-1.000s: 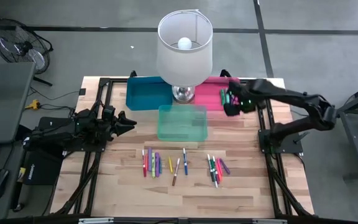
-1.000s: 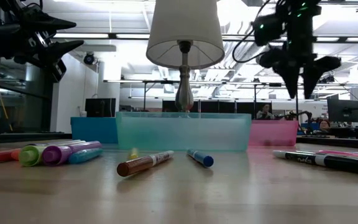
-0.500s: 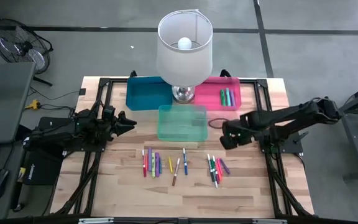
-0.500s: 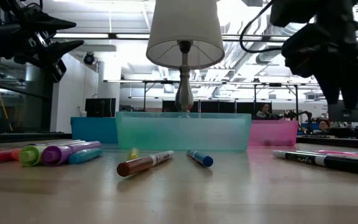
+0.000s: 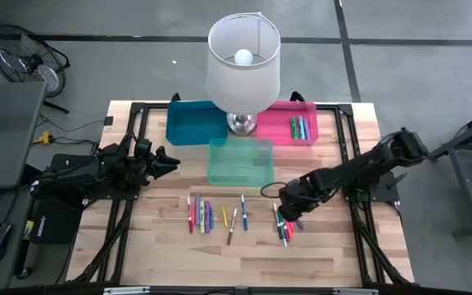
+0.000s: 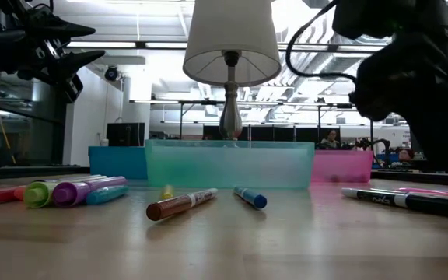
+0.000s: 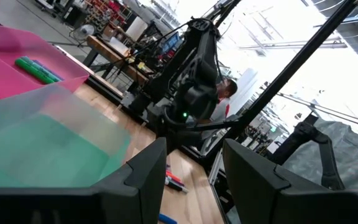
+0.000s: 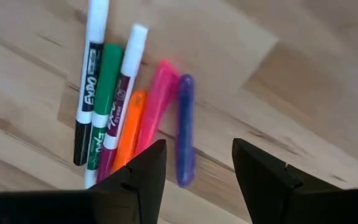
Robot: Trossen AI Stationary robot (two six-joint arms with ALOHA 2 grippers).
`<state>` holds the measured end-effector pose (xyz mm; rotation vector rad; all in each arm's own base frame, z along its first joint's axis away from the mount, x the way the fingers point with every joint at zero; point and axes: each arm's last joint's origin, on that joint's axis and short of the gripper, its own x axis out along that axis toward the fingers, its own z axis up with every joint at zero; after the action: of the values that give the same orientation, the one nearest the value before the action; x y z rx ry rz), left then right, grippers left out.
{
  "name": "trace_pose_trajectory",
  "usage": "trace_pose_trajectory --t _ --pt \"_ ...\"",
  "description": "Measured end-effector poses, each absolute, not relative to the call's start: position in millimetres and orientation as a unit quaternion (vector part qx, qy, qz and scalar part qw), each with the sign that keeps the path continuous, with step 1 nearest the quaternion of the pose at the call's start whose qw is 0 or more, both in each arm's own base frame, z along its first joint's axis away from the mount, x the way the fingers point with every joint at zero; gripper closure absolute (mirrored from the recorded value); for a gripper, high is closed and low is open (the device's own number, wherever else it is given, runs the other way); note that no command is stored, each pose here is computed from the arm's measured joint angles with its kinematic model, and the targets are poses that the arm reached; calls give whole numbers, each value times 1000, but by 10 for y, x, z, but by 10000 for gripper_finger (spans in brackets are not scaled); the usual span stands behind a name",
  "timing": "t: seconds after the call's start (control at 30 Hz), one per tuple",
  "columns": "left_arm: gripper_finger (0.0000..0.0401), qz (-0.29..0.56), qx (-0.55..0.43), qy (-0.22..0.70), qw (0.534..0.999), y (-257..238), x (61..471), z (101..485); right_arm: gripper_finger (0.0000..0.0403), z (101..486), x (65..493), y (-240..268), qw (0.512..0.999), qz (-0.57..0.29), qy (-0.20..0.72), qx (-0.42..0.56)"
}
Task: Pick & Place Markers
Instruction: Put the dark blue pen into the green bin
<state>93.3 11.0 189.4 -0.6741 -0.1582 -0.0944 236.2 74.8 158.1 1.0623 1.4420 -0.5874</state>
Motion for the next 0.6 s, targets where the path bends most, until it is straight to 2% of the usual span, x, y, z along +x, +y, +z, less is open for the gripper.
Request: trace_pose_trajectory --t 0.2,0.6 --pt "245 -46 -330 -78 940 110 933 1894 231 1471 2375 818 578 -263 630 446" --pt "245 -46 -330 -78 940 110 933 1894 231 1465 2343 922 608 -266 622 415"
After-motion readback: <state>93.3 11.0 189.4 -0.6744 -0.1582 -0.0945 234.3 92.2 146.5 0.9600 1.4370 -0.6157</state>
